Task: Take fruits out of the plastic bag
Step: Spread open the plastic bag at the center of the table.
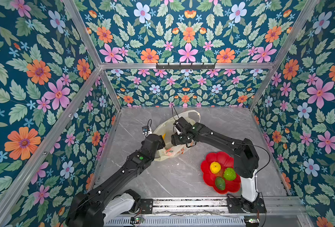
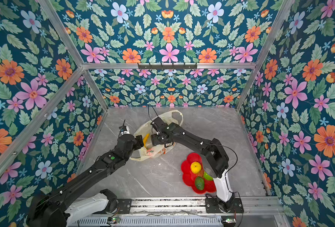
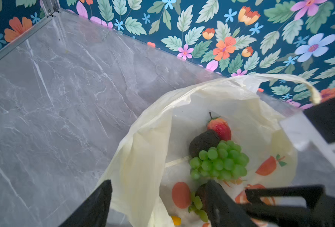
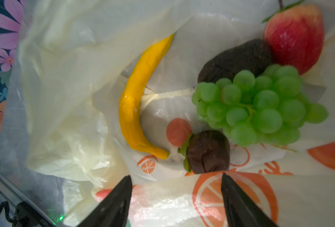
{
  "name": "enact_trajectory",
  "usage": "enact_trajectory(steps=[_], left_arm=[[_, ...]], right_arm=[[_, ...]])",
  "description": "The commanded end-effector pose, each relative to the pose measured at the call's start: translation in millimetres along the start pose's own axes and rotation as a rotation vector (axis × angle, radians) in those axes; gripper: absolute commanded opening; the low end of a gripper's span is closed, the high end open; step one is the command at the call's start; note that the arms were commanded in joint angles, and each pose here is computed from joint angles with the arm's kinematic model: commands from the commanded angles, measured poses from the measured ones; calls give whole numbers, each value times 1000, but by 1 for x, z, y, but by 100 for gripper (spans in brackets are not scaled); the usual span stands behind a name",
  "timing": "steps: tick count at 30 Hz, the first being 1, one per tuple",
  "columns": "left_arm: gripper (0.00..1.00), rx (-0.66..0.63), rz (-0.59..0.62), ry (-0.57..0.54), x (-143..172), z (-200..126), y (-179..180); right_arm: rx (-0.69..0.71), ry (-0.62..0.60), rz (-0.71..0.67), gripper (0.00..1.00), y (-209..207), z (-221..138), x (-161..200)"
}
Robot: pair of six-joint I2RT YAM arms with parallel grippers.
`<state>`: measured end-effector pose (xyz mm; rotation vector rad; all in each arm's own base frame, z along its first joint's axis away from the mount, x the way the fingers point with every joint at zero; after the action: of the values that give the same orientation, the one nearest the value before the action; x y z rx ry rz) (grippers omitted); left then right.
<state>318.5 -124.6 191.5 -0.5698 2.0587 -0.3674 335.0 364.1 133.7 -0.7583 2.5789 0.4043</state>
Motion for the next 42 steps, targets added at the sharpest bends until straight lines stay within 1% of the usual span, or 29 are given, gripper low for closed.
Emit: enact_trajectory(steps=[1,3,5,8,11,13,15,19,21,23,25,29,31,37,40,42], left_arm=[[83,-120,68,13,0,14,13],[86,-212,103,22,-1,27,22],[90,-254,155,47,4,41,23],[94,-329,213,87,14,59,29],[95,-370,210,133,26,74,40],[94,-366,196,153,32,78,44],[89,-340,181,159,37,78,44],[69,-202,143,187,49,73,33],[56,-127,137,207,59,68,27],[47,-92,142,217,69,63,25],[41,-66,149,230,79,58,26],[36,-29,176,262,101,55,29],[34,-21,184,272,108,55,29],[29,38,197,275,115,54,18],[28,57,204,274,118,53,13],[27,72,198,270,118,52,10]], right_arm=[[-2,-20,32,73,-2,-5,5],[-2,-23,42,73,-4,-9,13],[-6,-24,47,73,-5,-11,19],[0,-22,51,74,-7,-11,26],[30,-1,58,74,-14,-5,34],[39,13,65,74,-19,0,38],[45,21,71,74,-22,5,41],[53,39,75,74,-24,9,45],[58,49,74,74,-26,10,49],[70,58,75,74,-28,10,53],[90,69,73,74,-32,9,58],[106,83,71,74,-35,4,64],[101,71,67,73,-34,-3,60],[48,-24,58,73,-21,-34,31],[10,-56,58,72,-13,-38,17],[8,-57,60,72,-11,-33,12]])
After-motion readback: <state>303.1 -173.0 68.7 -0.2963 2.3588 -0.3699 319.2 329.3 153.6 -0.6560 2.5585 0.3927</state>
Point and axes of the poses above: each gripper's point midway between its finger pads, its own z axis out along the fingers, its own y axis along the line the jaws close on, x = y × z, the point moved 1 cm from there along -z, back along the fingers, and after that the axes turned 15 degrees about -z, right-handed, at the moved point
